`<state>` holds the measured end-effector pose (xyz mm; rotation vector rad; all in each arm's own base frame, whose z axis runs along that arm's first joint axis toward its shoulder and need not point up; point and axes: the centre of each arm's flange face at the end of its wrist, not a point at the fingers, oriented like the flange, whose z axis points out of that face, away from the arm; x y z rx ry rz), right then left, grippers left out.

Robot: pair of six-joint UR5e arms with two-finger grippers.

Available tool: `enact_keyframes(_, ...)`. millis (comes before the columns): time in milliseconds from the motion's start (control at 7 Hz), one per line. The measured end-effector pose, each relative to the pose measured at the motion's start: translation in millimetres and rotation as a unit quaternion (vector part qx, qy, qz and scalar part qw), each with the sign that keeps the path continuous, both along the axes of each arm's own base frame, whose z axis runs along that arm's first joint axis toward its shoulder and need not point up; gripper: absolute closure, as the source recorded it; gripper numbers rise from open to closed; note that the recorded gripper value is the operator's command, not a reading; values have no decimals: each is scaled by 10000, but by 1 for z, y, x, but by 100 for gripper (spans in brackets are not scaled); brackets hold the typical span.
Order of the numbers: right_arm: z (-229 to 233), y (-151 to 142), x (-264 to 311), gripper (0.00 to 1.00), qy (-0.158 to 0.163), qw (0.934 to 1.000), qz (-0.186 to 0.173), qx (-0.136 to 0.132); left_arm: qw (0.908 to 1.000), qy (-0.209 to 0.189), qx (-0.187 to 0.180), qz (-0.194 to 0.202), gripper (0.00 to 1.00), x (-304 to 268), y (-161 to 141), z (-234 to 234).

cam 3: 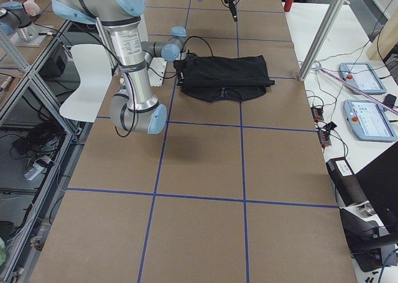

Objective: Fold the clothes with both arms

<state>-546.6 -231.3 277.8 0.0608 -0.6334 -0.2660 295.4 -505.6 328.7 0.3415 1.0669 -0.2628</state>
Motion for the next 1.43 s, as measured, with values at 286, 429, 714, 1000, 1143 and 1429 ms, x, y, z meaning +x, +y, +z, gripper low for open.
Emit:
enact_keyframes(286, 2, 20, 5, 0, -43, 9987, 343, -365, 10000, 31, -9, -14, 0, -1, 1, -3)
enact_keyframes(429, 2, 21, 16, 0, -87, 9983, 387, -422, 10000, 32, -12, -13, 0, 0, 1, -3)
enact_keyframes(714, -6, 11, 41, 0, -258, 9972, 479, -508, 10000, 40, -4, -10, 0, 0, 1, -4)
enact_keyframes(1000, -18, -20, 28, 8, -282, 9961, 678, -483, 10000, 46, 2, -9, 0, 0, 1, -5)
enact_keyframes(1143, -26, -43, 5, 59, -208, 9963, 723, -412, 10000, 46, 3, -9, 0, 0, 1, -5)
enact_keyframes(1429, -30, -68, -18, 79, -28, 9977, 643, -199, 10000, 42, 0, -12, 0, 0, 1, -5)
